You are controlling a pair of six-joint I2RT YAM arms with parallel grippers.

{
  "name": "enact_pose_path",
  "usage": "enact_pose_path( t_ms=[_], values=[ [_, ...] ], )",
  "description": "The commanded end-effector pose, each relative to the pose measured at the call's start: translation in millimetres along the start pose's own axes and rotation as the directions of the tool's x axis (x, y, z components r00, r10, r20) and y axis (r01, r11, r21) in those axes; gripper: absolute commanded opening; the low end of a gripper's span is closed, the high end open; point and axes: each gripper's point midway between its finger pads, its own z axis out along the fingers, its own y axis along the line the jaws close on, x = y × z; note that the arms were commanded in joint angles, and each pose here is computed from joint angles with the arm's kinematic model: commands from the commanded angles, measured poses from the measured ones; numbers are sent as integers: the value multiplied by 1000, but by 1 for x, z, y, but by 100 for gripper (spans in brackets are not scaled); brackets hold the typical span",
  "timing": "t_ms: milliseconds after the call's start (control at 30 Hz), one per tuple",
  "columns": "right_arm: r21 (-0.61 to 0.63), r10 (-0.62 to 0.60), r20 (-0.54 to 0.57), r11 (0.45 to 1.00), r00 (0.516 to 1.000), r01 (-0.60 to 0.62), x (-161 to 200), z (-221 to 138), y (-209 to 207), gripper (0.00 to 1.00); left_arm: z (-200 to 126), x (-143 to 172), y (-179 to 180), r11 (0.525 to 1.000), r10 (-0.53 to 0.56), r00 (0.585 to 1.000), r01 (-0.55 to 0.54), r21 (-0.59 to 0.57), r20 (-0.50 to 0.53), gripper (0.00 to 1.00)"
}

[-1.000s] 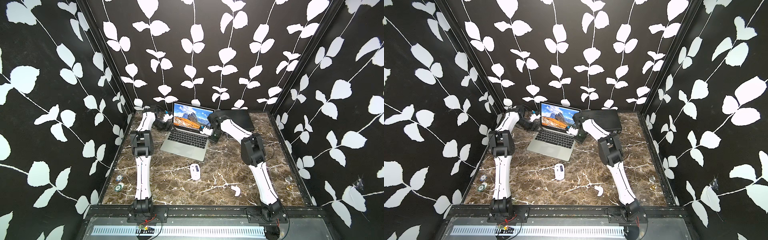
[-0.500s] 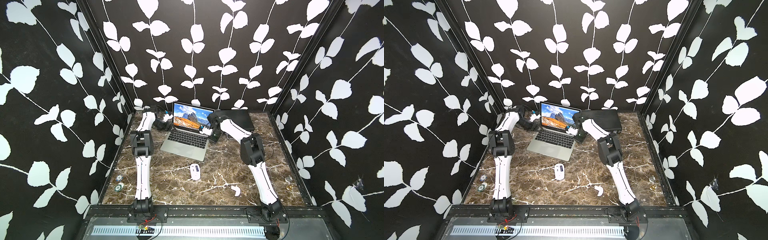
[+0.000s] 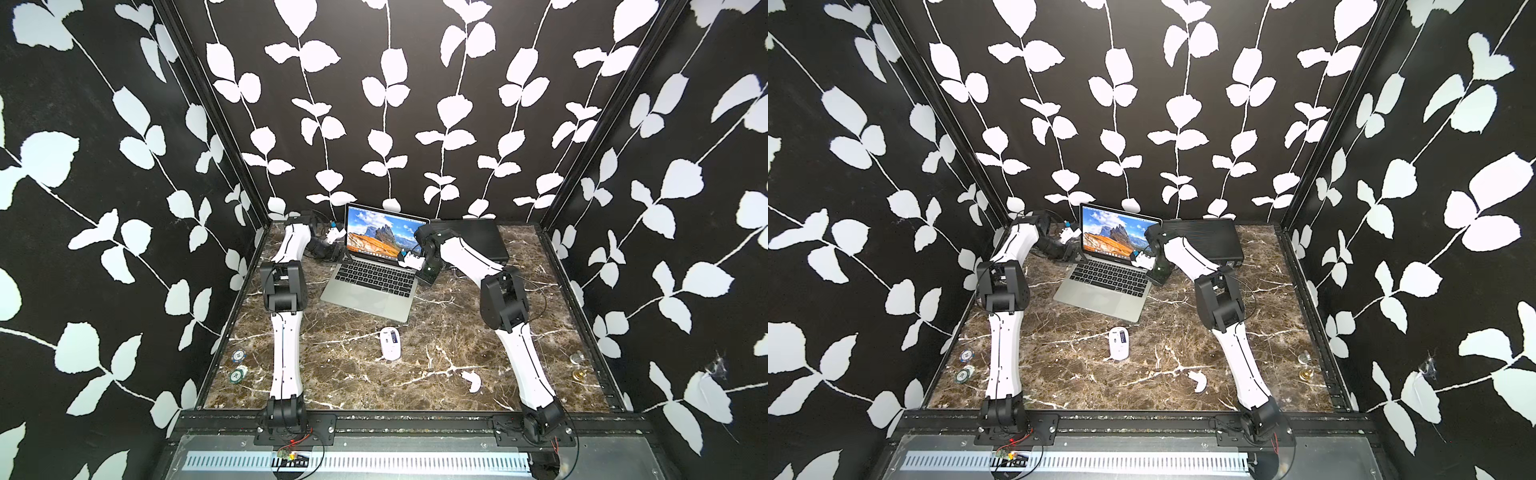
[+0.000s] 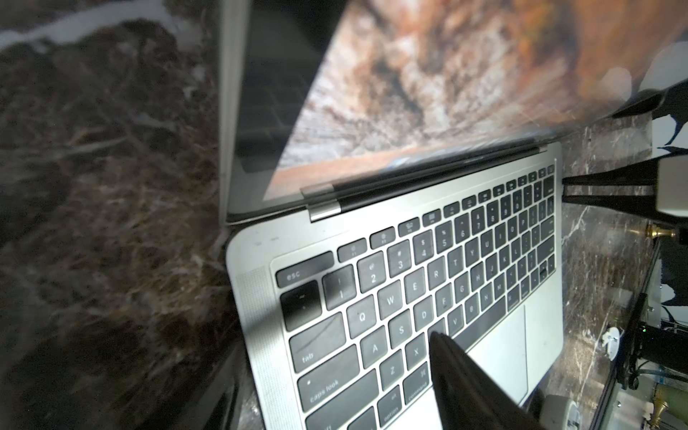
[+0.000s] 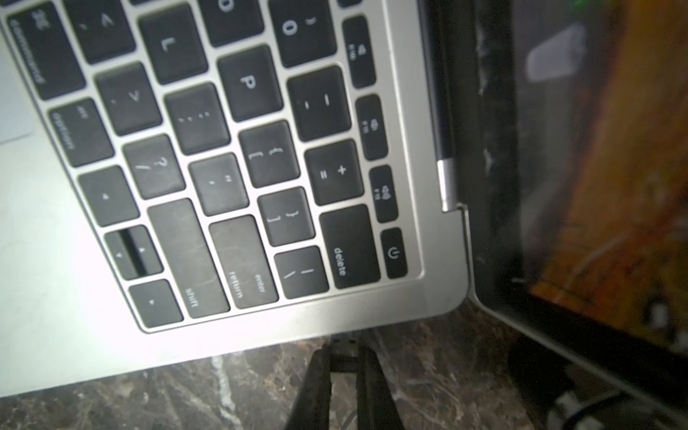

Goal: Insert the wireless mouse receiver into the laptop
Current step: Insert the USB plug into the USB port.

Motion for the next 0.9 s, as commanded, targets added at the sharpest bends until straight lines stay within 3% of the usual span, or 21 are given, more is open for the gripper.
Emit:
enact_pose_path(
  t_ms=[0,867],
  values=[
    [-17,-13,13,1000,1000,13,-5,2,3,0,11,6,-7,999,0,1000,1,36,-30,78],
    [6,-15,63,1000,998,14,-15,-12,5,0,12,6,-7,999,4,999,-3,36,-32,78]
  ],
)
